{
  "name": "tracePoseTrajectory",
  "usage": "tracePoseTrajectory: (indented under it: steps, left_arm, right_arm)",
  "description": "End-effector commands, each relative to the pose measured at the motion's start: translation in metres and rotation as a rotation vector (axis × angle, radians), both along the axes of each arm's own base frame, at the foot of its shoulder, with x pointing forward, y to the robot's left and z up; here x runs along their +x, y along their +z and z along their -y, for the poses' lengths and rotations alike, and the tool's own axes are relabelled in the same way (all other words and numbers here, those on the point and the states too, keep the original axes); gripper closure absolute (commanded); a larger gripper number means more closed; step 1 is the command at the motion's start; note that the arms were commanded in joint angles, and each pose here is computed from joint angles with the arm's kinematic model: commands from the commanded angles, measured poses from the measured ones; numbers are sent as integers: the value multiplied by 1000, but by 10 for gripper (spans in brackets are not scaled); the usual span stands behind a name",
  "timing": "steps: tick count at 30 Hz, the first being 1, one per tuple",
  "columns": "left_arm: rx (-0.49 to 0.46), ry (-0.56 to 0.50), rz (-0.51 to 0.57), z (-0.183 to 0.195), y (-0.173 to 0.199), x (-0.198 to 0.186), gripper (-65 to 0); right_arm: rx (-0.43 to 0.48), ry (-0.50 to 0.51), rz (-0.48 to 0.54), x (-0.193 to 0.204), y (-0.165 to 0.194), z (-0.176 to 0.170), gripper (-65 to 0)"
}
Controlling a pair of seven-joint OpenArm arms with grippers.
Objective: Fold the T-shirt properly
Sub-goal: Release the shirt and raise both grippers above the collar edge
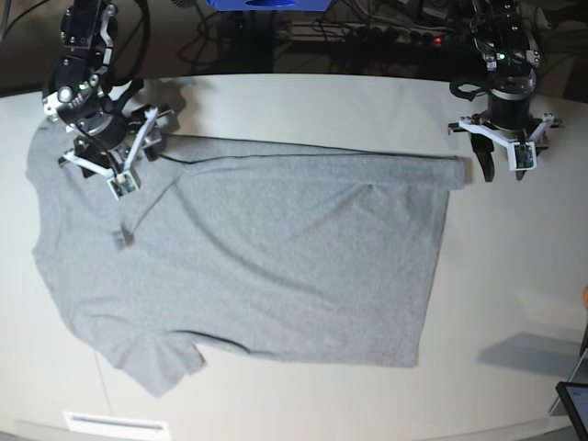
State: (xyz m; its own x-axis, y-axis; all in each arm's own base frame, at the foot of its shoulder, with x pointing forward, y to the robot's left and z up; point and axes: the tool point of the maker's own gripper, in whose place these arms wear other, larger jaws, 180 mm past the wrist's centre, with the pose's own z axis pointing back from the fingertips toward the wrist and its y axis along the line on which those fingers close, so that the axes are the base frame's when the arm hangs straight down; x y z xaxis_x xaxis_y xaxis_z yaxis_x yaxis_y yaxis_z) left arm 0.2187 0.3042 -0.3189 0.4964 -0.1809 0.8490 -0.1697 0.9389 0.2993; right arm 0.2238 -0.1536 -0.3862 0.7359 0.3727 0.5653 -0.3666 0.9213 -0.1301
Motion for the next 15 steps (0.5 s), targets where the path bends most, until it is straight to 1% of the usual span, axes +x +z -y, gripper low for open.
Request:
tracePoseTrajectory:
  steps: [1, 6, 15]
  left_arm:
    - [23, -8, 36, -2, 12, 3, -301]
    - [27, -3, 37, -5, 13, 3, -301]
    - [31, -3, 36, -5, 13, 3, -301]
  right_arm:
    - [21, 2, 42, 7, 9, -5, -353]
    - [114, 7, 59, 10, 13, -19, -353]
    - [123, 2, 19, 5, 0, -19, -355]
